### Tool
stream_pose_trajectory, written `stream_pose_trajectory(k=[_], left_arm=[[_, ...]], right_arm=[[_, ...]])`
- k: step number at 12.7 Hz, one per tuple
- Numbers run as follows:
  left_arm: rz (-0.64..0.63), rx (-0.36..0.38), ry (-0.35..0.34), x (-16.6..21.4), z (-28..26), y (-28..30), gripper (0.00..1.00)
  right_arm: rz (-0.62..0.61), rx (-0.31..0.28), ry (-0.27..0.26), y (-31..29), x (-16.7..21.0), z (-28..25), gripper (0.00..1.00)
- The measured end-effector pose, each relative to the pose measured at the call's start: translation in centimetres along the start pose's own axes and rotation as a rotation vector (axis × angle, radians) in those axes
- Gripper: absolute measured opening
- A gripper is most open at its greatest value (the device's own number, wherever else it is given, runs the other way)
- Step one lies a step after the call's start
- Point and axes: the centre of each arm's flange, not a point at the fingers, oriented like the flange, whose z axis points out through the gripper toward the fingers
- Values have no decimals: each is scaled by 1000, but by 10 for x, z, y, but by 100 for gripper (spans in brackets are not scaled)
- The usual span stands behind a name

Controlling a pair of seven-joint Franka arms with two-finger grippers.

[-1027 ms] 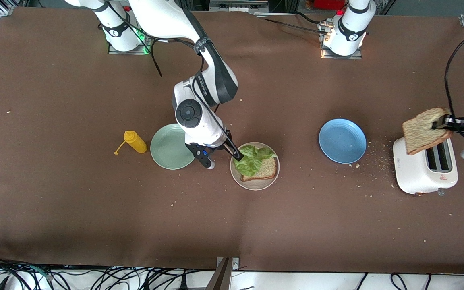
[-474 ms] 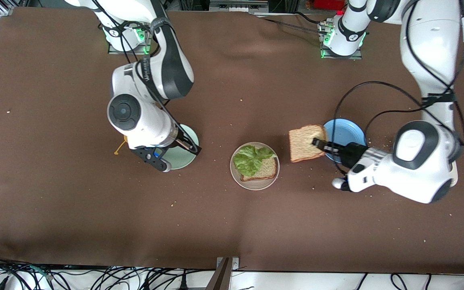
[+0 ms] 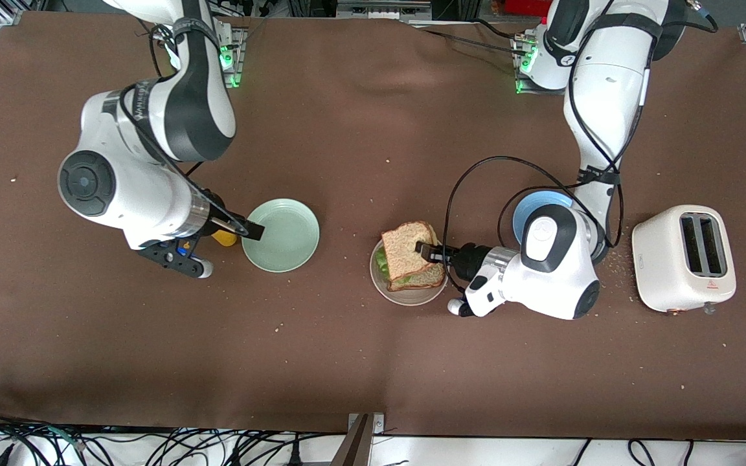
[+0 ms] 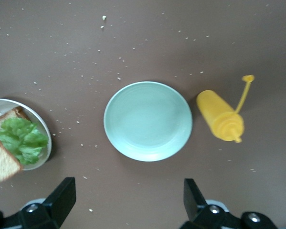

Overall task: Make sandwich in beige plate with both arms
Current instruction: 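Carry the toast onto the lettuce while the right gripper retreats, then release the toast on the sandwich and lift the left gripper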

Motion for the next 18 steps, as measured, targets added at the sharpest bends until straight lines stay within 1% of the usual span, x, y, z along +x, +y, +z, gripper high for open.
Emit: stream_pose_trajectory(k=[2, 4, 5, 6, 7, 8, 10, 11, 12, 14, 15, 17, 18], left_arm=[[-5, 5, 10, 4, 9, -3, 8], [-10, 10, 1, 4, 18, -5, 8], [-10, 13, -3, 4, 24, -4, 8], [-11, 18, 3, 4, 31, -4, 8], [-16, 22, 6, 4, 37, -5, 12], [-24, 25, 2, 4, 42, -9, 21], [-49, 33, -6, 6, 46, -23, 44], [-57, 38, -2, 7, 44, -28, 56], [-60, 55, 6, 9, 40, -33, 67], [-62, 143, 38, 13, 18, -52, 90], [-71, 187, 45, 15, -2, -67, 99], [-97, 286, 20, 9, -49, -98, 100], [-110, 332, 12, 0, -81, -109, 100]], right_arm=[[-52, -54, 2, 23, 4, -14, 100], [-126, -148, 29, 36, 0, -27, 100], [-155, -182, 46, 40, -3, -36, 100], [-171, -184, 56, 47, -5, -47, 100], [-171, -166, 54, 61, -5, -57, 100], [-166, -140, 43, 79, -4, -66, 100], [-166, -84, 18, 117, -2, -76, 100], [-190, -54, 33, 127, -3, -79, 100], [-224, -32, 59, 136, -5, -84, 100], [-293, -25, 83, 157, -17, -98, 100], [-305, -19, 94, 171, -24, -107, 100], [-303, -6, 119, 196, -44, -126, 100], [-310, -17, 135, 201, -55, -134, 100]])
